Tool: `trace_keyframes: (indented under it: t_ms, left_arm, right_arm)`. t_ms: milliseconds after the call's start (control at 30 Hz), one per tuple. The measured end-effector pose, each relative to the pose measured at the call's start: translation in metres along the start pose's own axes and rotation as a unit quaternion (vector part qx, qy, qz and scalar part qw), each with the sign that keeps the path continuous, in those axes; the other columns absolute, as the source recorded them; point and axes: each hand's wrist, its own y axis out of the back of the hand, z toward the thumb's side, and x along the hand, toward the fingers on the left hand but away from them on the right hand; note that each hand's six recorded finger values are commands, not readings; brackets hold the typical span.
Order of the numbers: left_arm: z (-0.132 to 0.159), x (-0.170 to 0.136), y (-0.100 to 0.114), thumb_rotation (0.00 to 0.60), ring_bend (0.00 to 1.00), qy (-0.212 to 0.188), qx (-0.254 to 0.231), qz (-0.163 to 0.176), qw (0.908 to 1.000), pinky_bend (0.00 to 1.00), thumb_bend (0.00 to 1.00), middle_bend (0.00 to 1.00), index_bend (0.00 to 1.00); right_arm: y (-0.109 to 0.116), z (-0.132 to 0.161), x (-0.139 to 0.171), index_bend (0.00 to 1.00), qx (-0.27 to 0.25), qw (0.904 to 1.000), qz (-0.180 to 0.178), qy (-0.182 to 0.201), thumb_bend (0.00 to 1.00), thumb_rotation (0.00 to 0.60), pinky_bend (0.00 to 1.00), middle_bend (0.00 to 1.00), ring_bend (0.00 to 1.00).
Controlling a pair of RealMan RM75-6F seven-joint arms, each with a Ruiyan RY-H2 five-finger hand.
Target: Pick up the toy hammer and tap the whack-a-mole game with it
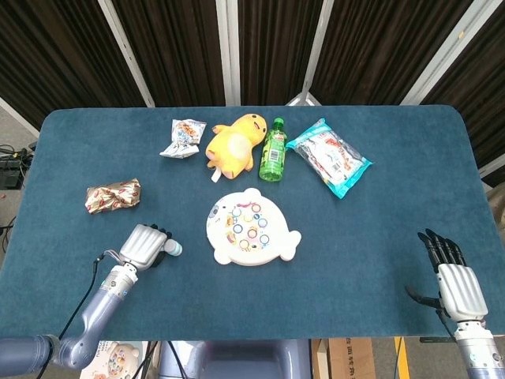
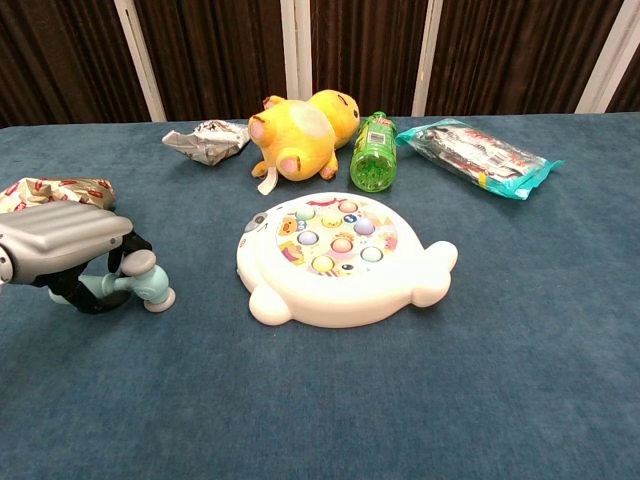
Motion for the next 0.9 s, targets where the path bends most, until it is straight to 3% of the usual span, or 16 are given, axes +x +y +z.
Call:
trace_keyframes:
  t_ms: [900]
  left_arm:
    - [-0.0085,-0.0014,0.003,0.6,0.3,0.027,0.007,0.0,0.9996,0.46,0.25,0.33,0.37]
  right_arm:
    - [-0.0009,0.0001,0.0007,0.0,-0.001,1.0,0.004,-0.001,0.22,0.6,0.0,0.0,0.0]
